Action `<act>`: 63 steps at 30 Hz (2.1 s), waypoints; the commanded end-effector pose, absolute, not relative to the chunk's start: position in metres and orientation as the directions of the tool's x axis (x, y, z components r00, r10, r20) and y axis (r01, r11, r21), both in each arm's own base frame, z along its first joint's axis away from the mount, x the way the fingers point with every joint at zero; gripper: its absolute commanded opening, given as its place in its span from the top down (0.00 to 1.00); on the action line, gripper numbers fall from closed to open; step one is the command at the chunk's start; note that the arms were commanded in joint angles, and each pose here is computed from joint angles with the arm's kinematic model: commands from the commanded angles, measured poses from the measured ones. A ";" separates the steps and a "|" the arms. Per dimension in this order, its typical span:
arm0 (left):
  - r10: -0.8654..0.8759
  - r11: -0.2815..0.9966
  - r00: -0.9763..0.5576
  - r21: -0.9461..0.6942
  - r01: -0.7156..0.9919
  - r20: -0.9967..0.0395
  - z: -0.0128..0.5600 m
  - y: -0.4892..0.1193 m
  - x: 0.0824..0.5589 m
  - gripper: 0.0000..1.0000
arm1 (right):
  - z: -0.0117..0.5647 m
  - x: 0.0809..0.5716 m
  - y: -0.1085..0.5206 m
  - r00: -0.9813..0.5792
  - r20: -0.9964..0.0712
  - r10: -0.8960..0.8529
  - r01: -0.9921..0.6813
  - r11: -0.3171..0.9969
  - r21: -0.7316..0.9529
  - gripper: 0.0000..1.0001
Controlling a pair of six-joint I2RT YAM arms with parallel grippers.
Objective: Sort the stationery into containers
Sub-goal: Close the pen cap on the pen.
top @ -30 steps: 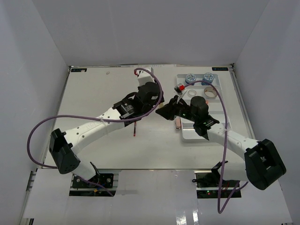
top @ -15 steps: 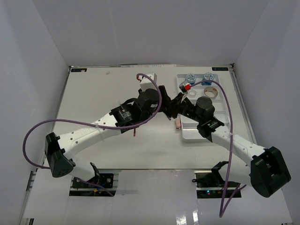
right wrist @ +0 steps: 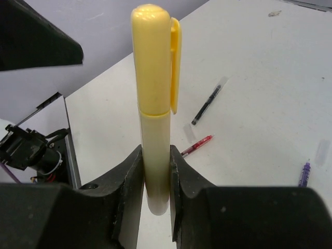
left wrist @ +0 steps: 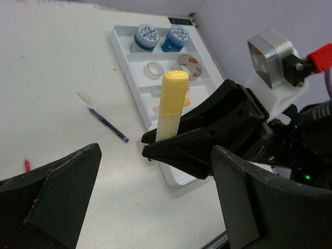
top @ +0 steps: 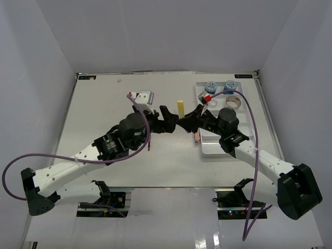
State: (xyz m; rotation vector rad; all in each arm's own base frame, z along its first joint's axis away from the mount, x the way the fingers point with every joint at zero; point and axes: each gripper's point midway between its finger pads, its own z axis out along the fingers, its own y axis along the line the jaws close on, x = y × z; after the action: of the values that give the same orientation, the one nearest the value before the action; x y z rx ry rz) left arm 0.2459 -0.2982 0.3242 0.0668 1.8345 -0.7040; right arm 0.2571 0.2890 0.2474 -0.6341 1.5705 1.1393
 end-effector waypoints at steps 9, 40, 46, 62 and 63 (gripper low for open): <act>-0.228 0.644 -0.127 -0.248 0.724 -0.965 0.407 -0.277 0.245 0.02 | 0.299 0.227 0.298 -0.217 -0.972 0.084 -0.966 0.124 0.227 0.92; -0.134 0.313 -0.233 -0.265 0.912 -0.963 0.396 -0.331 0.264 0.44 | 0.307 0.224 0.304 -0.232 -0.971 0.051 -0.972 0.014 0.233 0.92; -0.139 0.296 -0.247 -0.278 0.914 -0.959 0.393 -0.333 0.261 0.47 | 0.310 0.222 0.304 -0.229 -0.972 0.056 -0.973 0.014 0.230 0.92; -0.140 0.270 -0.274 -0.303 0.914 -0.952 0.383 -0.337 0.260 0.62 | 0.311 0.222 0.304 -0.233 -0.970 0.063 -0.972 0.013 0.235 0.92; -0.136 0.265 -0.277 -0.304 0.915 -0.951 0.381 -0.338 0.260 0.63 | 0.311 0.222 0.304 -0.232 -0.971 0.064 -0.972 0.011 0.233 0.92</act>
State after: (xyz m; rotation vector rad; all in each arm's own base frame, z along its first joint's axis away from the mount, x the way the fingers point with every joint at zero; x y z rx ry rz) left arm 0.2662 -0.3350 0.3836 0.7407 1.4780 -1.2036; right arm 0.2204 0.3035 0.2866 -1.0138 1.4252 1.4119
